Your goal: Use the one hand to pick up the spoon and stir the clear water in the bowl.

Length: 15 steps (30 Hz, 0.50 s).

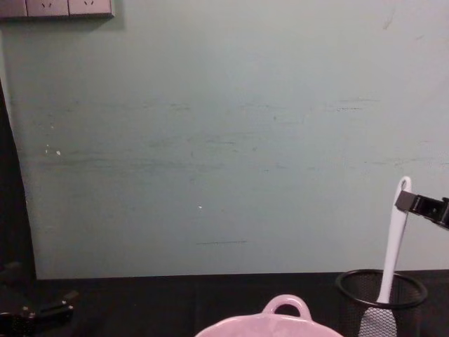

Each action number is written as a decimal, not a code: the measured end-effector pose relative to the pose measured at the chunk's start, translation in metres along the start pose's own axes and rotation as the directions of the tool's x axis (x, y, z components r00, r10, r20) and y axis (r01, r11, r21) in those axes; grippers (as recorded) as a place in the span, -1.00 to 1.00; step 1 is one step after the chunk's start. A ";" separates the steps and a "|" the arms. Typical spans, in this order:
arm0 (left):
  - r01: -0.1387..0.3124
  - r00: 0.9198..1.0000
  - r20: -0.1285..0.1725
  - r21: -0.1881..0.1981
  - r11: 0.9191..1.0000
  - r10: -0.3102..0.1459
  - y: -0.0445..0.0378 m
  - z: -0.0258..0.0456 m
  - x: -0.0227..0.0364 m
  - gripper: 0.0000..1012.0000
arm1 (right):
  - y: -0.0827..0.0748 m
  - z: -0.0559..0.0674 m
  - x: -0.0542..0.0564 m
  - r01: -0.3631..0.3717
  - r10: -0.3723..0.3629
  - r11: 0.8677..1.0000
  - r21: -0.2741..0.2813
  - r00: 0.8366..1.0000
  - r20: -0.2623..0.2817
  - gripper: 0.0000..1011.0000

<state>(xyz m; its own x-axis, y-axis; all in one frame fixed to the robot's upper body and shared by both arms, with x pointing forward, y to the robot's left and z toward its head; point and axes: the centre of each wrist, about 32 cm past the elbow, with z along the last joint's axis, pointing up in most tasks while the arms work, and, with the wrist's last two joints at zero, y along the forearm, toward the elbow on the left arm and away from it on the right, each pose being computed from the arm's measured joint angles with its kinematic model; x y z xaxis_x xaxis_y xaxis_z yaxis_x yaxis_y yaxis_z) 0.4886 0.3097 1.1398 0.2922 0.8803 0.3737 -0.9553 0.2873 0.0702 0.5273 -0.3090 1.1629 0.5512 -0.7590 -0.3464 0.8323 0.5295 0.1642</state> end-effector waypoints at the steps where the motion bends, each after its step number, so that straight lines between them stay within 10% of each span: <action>1: 0.000 1.000 0.000 0.000 1.000 0.000 0.0000 0.0000 0.0000 1.00 | 0.000 -0.001 0.001 0.002 -0.002 1.000 0.004 1.000 -0.010 -0.78; 15: 0.000 1.000 0.000 0.000 1.000 0.000 0.0000 0.0000 0.0000 1.00 | -0.009 -0.018 0.014 0.046 -0.035 0.997 0.065 0.986 -0.166 -0.38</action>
<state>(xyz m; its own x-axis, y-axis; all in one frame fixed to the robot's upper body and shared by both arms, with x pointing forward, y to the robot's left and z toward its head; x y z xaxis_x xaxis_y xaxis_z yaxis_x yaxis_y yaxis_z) 0.4886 0.3097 1.1398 0.2923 0.8803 0.3737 -0.9552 0.2873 0.0703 0.5262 -0.3174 1.1405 0.5044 -0.7037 -0.5003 0.8590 0.4680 0.2077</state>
